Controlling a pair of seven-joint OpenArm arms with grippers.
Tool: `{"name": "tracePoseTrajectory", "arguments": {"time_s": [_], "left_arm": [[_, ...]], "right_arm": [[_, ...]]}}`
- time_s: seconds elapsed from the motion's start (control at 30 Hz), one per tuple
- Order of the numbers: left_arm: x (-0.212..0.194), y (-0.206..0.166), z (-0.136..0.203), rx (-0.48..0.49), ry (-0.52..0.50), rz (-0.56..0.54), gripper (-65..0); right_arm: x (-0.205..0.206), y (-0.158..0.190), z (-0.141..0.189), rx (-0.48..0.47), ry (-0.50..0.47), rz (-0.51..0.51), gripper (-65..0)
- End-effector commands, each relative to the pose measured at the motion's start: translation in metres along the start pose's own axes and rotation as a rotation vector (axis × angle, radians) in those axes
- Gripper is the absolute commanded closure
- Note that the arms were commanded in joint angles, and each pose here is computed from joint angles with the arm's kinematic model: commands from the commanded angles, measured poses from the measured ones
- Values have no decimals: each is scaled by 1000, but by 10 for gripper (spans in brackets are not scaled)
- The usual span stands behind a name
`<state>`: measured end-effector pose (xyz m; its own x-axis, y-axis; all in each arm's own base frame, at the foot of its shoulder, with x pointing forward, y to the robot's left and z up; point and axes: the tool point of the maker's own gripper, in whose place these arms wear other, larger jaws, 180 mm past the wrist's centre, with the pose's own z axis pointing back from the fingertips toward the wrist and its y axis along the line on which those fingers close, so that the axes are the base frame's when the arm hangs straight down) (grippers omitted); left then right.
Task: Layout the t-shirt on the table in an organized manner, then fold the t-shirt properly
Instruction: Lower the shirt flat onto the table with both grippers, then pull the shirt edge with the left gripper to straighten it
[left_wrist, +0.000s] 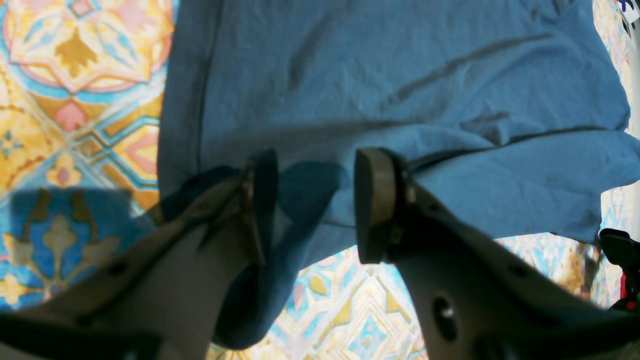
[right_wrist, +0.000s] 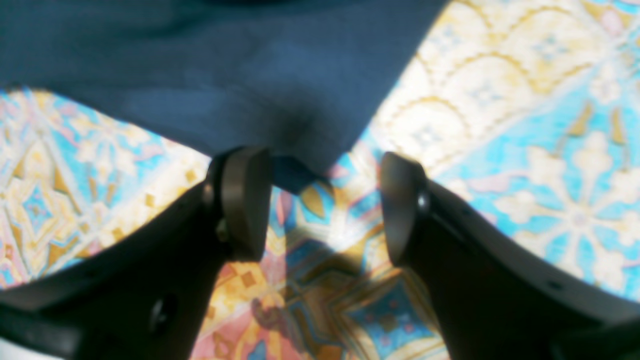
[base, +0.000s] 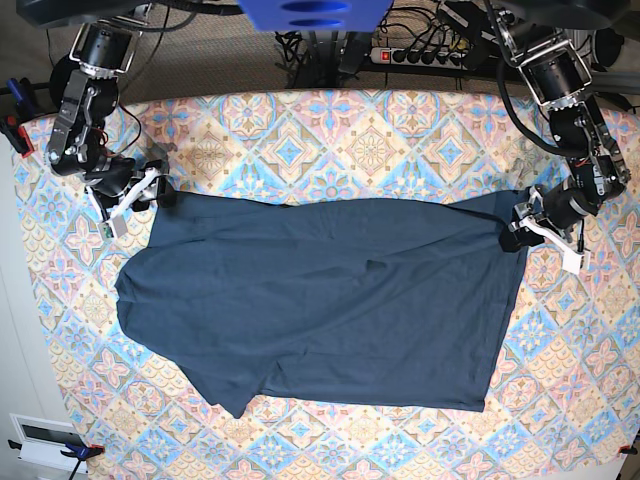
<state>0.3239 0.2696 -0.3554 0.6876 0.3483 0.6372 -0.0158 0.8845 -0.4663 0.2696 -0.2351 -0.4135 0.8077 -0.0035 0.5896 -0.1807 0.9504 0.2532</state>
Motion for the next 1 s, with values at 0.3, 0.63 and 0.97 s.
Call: {"name": "tracePoseTrajectory", "arguments": {"time_s": [0.3, 0.63, 0.97], "left_arm": [[18, -3, 5, -9, -48, -25, -248], [18, -3, 5, -9, -48, -25, -248], [18, -3, 5, -10, -50, -23, -248]], "right_arm": [[8, 17, -8, 47, -49, -22, -335], [16, 33, -16, 83, -82, -50, -117], [53, -12, 27, -27, -236, -41, -4]]}}
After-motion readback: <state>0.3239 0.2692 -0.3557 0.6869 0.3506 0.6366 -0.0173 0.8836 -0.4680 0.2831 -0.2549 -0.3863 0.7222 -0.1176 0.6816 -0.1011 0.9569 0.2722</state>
